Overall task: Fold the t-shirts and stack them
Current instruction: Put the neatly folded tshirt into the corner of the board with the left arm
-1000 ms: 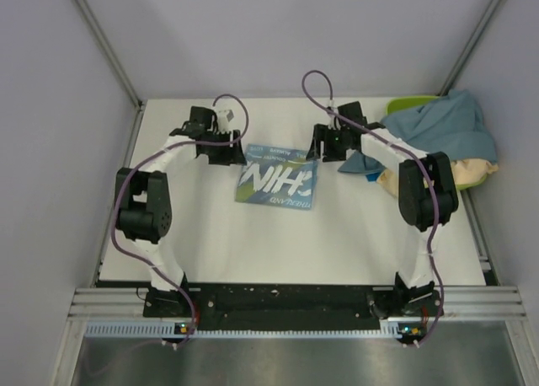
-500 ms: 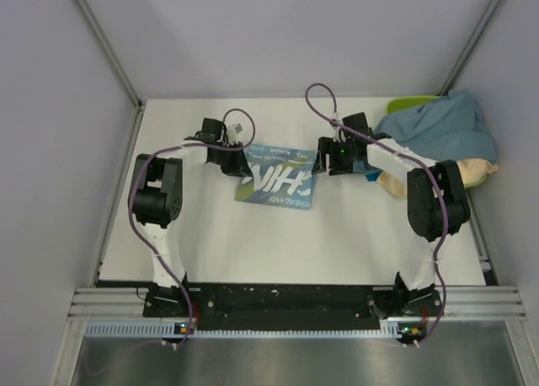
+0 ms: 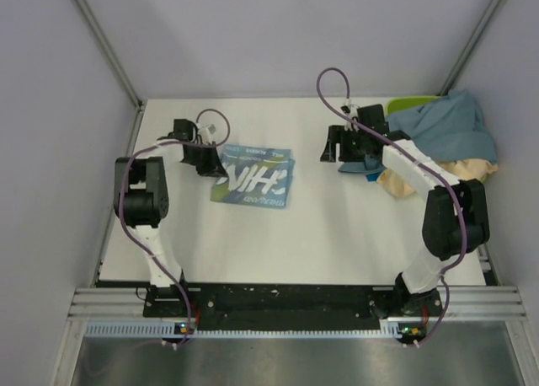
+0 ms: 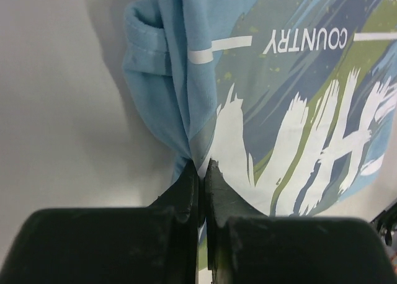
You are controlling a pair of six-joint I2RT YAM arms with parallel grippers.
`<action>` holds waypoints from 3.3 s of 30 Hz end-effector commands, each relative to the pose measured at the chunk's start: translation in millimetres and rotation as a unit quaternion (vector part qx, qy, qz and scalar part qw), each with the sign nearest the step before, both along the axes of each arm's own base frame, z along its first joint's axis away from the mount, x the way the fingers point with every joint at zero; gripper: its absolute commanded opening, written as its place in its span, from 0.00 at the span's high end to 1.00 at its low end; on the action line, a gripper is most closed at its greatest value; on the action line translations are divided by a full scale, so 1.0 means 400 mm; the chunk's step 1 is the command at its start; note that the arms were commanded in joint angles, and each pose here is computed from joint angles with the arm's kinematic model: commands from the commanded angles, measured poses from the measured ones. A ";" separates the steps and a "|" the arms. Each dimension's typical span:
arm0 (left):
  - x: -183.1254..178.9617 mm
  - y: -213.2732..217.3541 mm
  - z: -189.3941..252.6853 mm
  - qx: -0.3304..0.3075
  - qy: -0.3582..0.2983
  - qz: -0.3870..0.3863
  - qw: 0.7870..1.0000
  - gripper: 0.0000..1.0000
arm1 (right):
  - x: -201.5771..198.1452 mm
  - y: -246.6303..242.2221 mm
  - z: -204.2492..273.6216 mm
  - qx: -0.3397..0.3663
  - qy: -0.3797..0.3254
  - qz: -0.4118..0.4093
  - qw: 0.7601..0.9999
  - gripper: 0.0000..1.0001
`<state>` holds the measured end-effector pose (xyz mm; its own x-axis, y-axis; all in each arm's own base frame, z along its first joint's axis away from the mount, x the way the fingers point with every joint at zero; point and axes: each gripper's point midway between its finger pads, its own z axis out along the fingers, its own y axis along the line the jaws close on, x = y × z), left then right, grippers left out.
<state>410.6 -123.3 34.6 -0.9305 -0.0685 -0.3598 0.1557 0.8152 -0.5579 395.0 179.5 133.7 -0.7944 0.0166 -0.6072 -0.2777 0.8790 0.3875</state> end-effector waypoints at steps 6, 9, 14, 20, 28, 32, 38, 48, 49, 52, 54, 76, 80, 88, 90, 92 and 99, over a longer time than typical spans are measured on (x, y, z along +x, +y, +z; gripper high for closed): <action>0.143 0.451 0.072 0.083 -0.050 0.161 0.982 1.00 | 0.023 -0.063 0.083 -0.055 -0.072 -0.005 0.996 0.32; 0.198 0.563 0.088 0.133 -0.075 0.165 0.974 1.00 | 0.027 -0.073 0.101 -0.061 -0.084 -0.005 0.995 0.32; 0.286 0.691 0.092 0.206 -0.092 0.168 0.960 1.00 | 0.033 -0.091 0.120 -0.078 -0.098 -0.009 0.992 0.32; 0.388 0.808 0.101 0.269 -0.121 0.196 0.935 1.00 | 0.026 -0.107 0.133 -0.096 -0.107 -0.008 0.990 0.32; 0.452 0.852 0.130 0.295 -0.167 0.209 0.917 1.00 | 0.017 -0.115 0.128 -0.107 -0.100 -0.006 0.989 0.32; 0.442 0.857 0.101 0.295 -0.153 0.216 0.918 0.70 | 0.013 -0.123 0.131 -0.112 -0.100 -0.008 0.989 0.32; 0.411 1.013 0.259 0.383 -0.178 0.305 0.854 0.32 | 0.006 -0.124 0.150 -0.111 -0.108 -0.010 0.988 0.30; 0.304 0.778 0.407 0.452 -0.242 0.144 0.846 0.29 | -0.009 -0.150 0.185 -0.117 -0.142 -0.029 0.982 0.22; 0.280 0.718 0.407 0.442 -0.249 0.114 0.854 0.29 | -0.015 -0.152 0.189 -0.116 -0.150 -0.032 0.981 0.21; 0.185 0.554 0.384 0.392 -0.264 0.049 0.880 0.26 | -0.043 -0.162 0.183 -0.111 -0.173 -0.039 0.978 0.01; 0.097 0.428 0.376 0.319 -0.284 -0.004 0.904 0.13 | -0.060 -0.173 0.172 -0.107 -0.194 -0.049 0.974 0.01; -0.247 0.222 0.162 0.196 -0.439 0.041 0.876 0.01 | -0.191 -0.327 0.036 -0.104 -0.327 -0.209 0.916 0.01; -0.244 0.218 0.157 0.184 -0.423 0.046 0.886 0.01 | -0.201 -0.333 0.020 -0.123 -0.343 -0.193 0.911 0.01; -0.237 0.237 0.155 0.200 -0.418 0.062 0.884 0.01 | -0.238 -0.369 -0.032 -0.114 -0.362 -0.233 0.895 0.01; -0.236 0.240 0.152 0.203 -0.415 0.063 0.885 0.01 | -0.236 -0.368 -0.033 -0.115 -0.362 -0.231 0.896 0.01; -0.236 0.241 0.150 0.205 -0.413 0.063 0.885 0.01 | -0.236 -0.368 -0.035 -0.116 -0.361 -0.232 0.896 0.01; -0.229 0.251 0.148 0.210 -0.406 0.073 0.886 0.01 | -0.235 -0.367 -0.035 -0.116 -0.360 -0.231 0.897 0.01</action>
<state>301.1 -27.4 68.2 -0.4108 0.1486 -0.8995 0.2762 0.9606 0.0326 292.2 34.4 93.9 -0.2224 0.0323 -0.9744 0.0190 0.9994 0.0288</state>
